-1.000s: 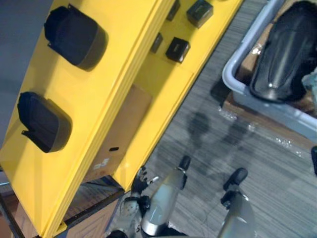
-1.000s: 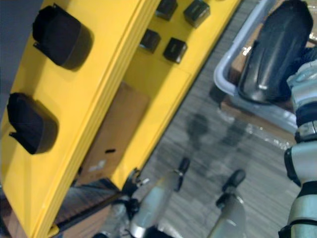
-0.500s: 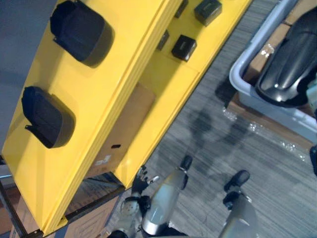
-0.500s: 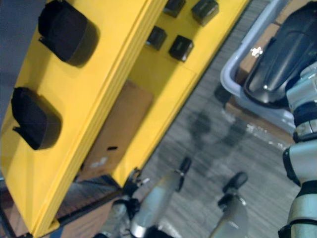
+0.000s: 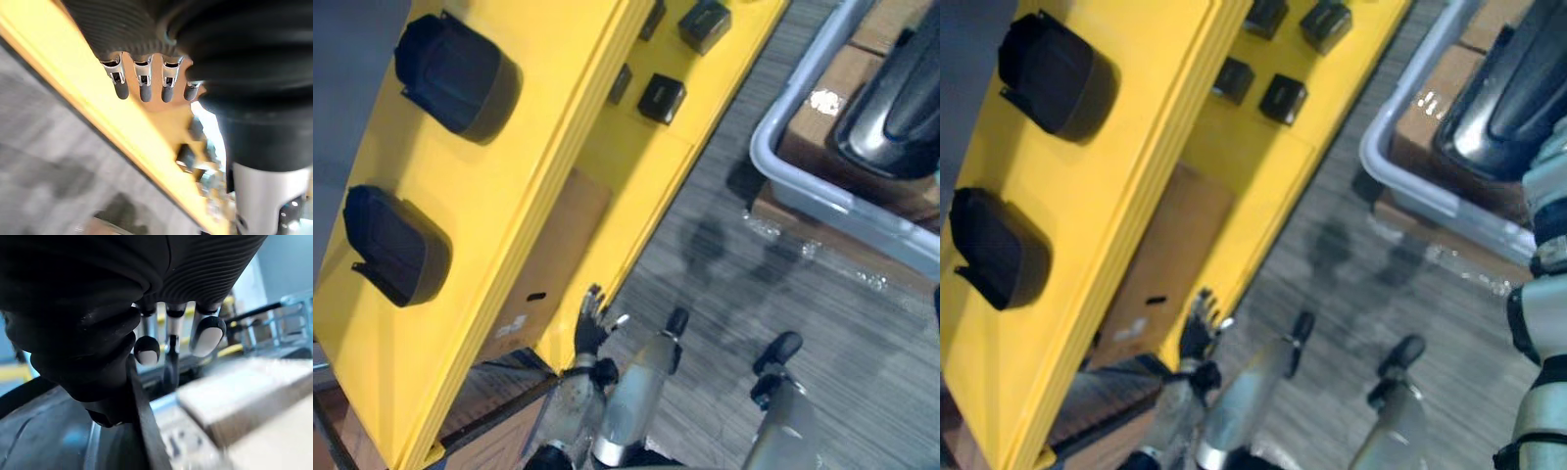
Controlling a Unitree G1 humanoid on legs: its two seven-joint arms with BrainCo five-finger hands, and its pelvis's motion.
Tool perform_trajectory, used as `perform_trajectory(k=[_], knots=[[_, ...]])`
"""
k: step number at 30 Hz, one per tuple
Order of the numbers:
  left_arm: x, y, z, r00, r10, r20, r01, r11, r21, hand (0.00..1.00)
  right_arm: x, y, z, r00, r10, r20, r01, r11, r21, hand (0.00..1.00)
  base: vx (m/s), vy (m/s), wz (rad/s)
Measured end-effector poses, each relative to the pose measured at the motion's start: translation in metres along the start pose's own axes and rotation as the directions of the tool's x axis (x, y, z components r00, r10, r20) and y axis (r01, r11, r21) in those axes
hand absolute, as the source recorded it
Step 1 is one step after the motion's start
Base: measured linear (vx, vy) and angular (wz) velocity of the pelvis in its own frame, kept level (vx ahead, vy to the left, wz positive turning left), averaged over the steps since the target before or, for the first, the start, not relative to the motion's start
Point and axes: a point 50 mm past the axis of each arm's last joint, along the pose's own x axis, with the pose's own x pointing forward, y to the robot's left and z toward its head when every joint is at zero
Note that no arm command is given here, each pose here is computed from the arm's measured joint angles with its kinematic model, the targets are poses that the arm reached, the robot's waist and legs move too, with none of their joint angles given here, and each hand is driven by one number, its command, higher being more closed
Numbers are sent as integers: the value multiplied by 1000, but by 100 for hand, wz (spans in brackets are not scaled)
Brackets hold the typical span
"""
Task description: Walk over and take plastic housings, then place them on the shelf
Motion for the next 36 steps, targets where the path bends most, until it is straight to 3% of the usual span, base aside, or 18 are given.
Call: perform_trajectory(k=[3,8,12,17,22,29,36], knots=[[10,-17,33,983,-92,159,82,994,71,0,0,-1,6,999,-32,12,31,996,78,100,-79,69,-16],[15,-29,50,958,-182,220,159,980,118,0,0,-4,20,999,-44,29,40,991,128,100,-62,24,-11],[40,-51,94,881,-295,369,228,950,215,0,-8,3,35,999,-18,41,11,984,177,100,-36,-6,-15],[57,-86,145,770,-387,506,303,921,244,0,-22,7,67,994,-23,108,-8,961,278,100,-13,-1,-12],[65,-97,162,758,-396,519,336,918,211,0,-33,5,99,989,0,147,-57,922,384,100,5,6,-12],[68,-93,153,806,-384,450,322,923,212,0,-42,18,101,987,127,98,-156,900,406,100,1,5,0],[62,-77,123,878,-346,331,303,937,174,0,-44,13,107,994,47,103,-89,889,449,100,-1,0,1]])
